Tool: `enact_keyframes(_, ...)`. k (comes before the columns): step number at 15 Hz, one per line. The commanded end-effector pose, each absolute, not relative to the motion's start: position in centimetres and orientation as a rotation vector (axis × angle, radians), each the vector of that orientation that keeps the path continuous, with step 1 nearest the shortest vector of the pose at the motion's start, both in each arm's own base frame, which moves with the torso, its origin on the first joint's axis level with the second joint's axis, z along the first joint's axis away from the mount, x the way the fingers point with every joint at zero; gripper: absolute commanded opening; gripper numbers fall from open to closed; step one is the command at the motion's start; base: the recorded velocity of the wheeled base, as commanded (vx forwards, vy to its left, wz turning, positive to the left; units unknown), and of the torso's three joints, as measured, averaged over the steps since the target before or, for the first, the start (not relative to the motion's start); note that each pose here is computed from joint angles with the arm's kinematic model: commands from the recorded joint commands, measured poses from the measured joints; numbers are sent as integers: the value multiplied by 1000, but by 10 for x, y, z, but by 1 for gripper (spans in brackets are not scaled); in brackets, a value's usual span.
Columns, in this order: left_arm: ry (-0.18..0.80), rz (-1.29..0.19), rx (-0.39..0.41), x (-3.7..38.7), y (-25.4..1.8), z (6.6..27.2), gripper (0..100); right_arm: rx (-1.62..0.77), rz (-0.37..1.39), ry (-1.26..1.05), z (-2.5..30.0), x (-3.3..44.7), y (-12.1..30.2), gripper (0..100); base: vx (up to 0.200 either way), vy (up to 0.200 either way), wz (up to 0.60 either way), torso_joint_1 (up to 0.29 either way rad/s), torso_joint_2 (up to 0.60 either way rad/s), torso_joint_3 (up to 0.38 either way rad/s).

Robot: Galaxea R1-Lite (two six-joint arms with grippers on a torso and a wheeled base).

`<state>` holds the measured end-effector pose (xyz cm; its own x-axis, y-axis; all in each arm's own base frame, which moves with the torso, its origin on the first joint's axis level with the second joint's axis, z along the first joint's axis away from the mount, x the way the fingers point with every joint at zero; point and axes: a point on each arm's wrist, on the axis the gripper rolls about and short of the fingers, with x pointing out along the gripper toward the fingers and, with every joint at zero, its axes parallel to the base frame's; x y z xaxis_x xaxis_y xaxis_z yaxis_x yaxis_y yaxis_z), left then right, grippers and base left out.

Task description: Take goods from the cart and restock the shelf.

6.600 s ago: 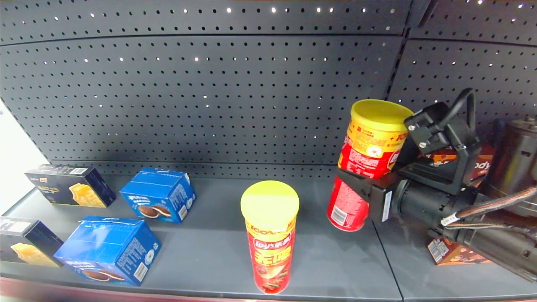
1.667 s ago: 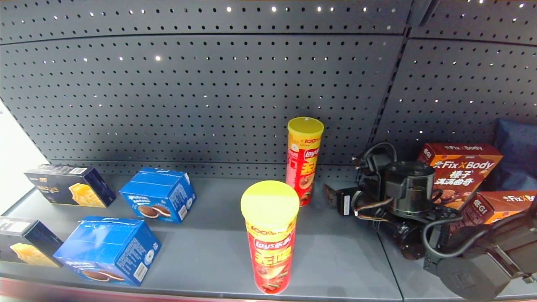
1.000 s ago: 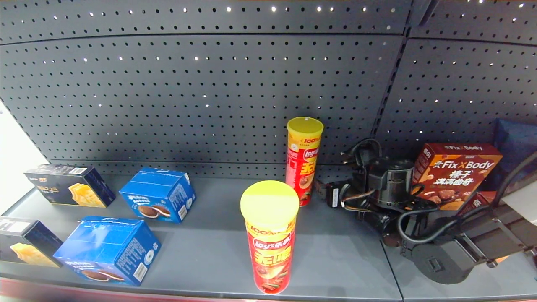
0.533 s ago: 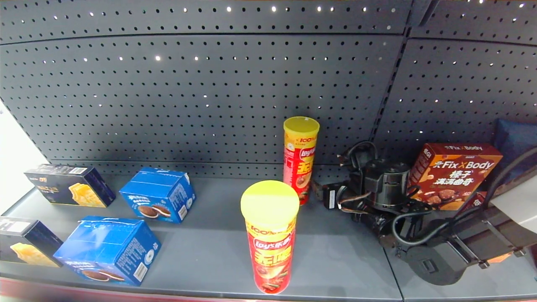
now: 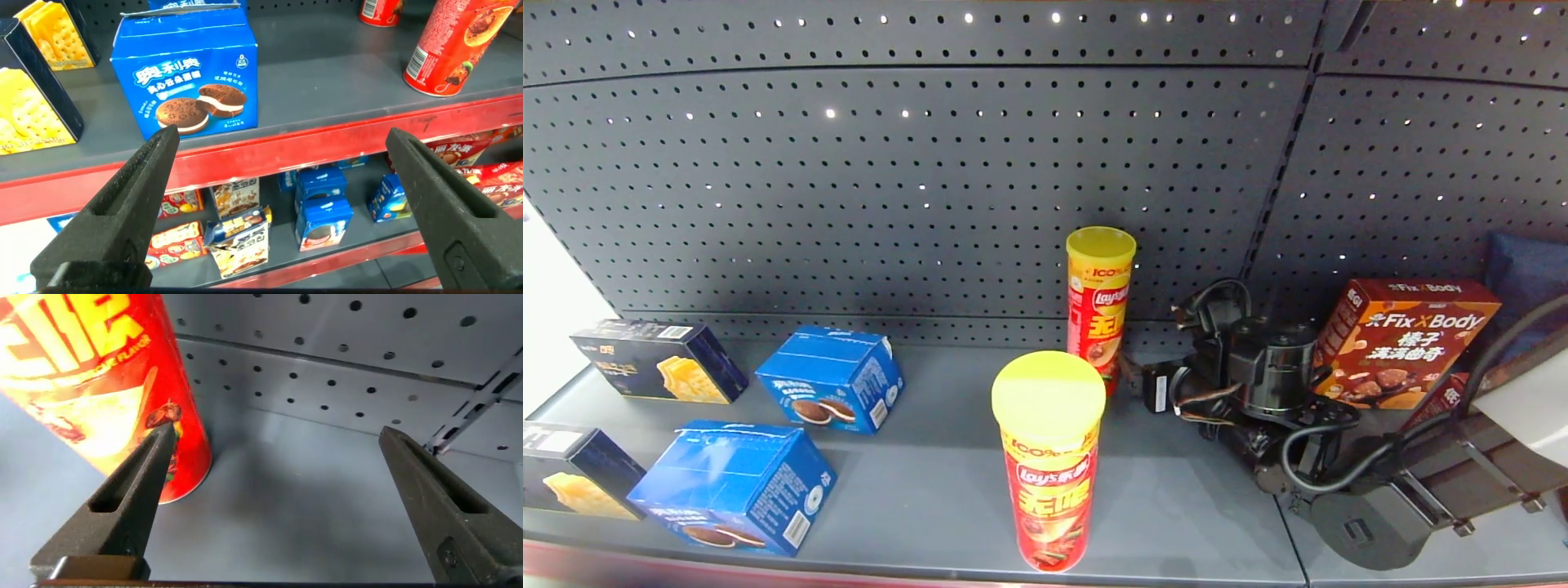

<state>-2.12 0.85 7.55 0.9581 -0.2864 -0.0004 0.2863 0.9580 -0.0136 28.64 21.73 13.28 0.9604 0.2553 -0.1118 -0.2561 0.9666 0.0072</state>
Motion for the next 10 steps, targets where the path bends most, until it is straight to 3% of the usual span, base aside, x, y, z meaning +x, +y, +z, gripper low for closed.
enact_keyframes(1,2,-290,-14,-21,9,75,100,-11,266,118,131,284,219,100,0,0,0,0,0,0)
enact_keyframes(10,2,-291,-14,-21,9,75,100,-26,274,105,135,275,212,100,0,0,0,0,0,0)
